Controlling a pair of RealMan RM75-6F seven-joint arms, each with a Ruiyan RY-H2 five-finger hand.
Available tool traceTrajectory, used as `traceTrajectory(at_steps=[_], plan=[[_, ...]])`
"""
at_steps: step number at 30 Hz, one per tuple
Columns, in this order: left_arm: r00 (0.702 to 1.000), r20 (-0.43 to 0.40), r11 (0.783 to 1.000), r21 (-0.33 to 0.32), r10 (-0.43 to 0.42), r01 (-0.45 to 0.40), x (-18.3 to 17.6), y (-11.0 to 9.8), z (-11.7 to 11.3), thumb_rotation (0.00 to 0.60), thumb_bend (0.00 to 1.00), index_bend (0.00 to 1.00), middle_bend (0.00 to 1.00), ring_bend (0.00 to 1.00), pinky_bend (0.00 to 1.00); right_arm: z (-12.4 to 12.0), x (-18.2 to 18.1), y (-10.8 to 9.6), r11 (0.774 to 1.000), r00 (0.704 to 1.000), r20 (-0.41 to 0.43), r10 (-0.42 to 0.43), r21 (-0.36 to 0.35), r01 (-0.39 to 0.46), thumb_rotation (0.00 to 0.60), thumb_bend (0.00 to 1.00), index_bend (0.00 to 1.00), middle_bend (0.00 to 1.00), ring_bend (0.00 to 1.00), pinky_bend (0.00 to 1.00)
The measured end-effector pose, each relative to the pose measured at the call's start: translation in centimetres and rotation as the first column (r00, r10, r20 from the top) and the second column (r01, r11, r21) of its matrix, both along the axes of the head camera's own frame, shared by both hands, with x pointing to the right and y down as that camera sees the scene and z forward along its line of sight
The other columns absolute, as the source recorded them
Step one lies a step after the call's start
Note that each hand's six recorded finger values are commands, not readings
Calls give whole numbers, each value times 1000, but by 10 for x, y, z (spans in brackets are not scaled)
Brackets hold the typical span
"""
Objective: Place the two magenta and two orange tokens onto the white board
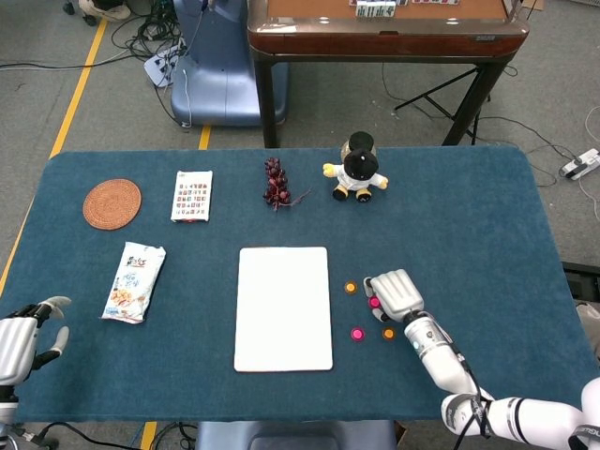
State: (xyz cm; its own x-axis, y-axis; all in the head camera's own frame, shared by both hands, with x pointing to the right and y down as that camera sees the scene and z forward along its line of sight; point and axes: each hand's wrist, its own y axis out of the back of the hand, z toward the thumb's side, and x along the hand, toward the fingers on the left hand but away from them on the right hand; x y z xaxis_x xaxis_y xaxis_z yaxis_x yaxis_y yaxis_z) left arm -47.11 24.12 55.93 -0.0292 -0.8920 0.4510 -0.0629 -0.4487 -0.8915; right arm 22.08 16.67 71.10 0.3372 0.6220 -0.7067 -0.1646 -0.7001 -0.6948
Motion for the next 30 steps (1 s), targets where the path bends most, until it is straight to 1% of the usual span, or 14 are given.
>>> traceTrajectory(at_steps=[5, 9, 14, 17, 22, 25, 26, 28, 30], plan=[[999, 29, 1000, 3, -31, 31, -10, -2, -2, 600, 442, 391, 472, 426, 524, -19, -30, -1, 998, 997, 47, -64, 21, 63, 600, 256, 556, 1000, 1000, 1000], [997, 56, 998, 9, -59, 59, -19, -4, -5, 600, 442, 398, 472, 426, 524, -33, -57, -1, 991, 989, 72, -128, 41, 125, 600, 256, 556, 1000, 1000, 1000], [993, 88, 996, 11, -84, 83, -28, -6, -7, 600, 441, 399, 472, 426, 525, -39, -87, 3, 982, 978, 92, -186, 47, 183, 600, 256, 556, 1000, 1000, 1000], [988, 118, 995, 12, -101, 100, -34, -6, -9, 600, 442, 399, 472, 426, 525, -41, -106, 9, 977, 970, 112, -214, 40, 210, 600, 256, 556, 1000, 1000, 1000], [981, 141, 991, 19, -133, 132, -43, -8, -15, 600, 442, 399, 472, 426, 525, -40, -131, 19, 968, 958, 140, -252, 23, 251, 600, 255, 556, 1000, 1000, 1000], [980, 143, 990, 22, -142, 140, -45, -8, -17, 600, 442, 399, 472, 426, 525, -37, -142, 24, 963, 952, 149, -269, 15, 270, 600, 220, 554, 1000, 1000, 1000], [979, 143, 990, 23, -144, 142, -46, -8, -18, 600, 442, 399, 472, 426, 525, -36, -144, 26, 962, 950, 150, -273, 13, 274, 600, 189, 538, 1000, 1000, 1000], [979, 142, 989, 24, -146, 144, -46, -8, -19, 600, 442, 399, 472, 426, 525, -34, -146, 28, 960, 949, 148, -278, 9, 280, 600, 130, 486, 1000, 1000, 1000], [979, 141, 989, 24, -147, 145, -47, -9, -19, 600, 442, 399, 472, 426, 525, -33, -148, 29, 960, 949, 149, -279, 7, 281, 600, 55, 408, 1000, 1000, 1000]])
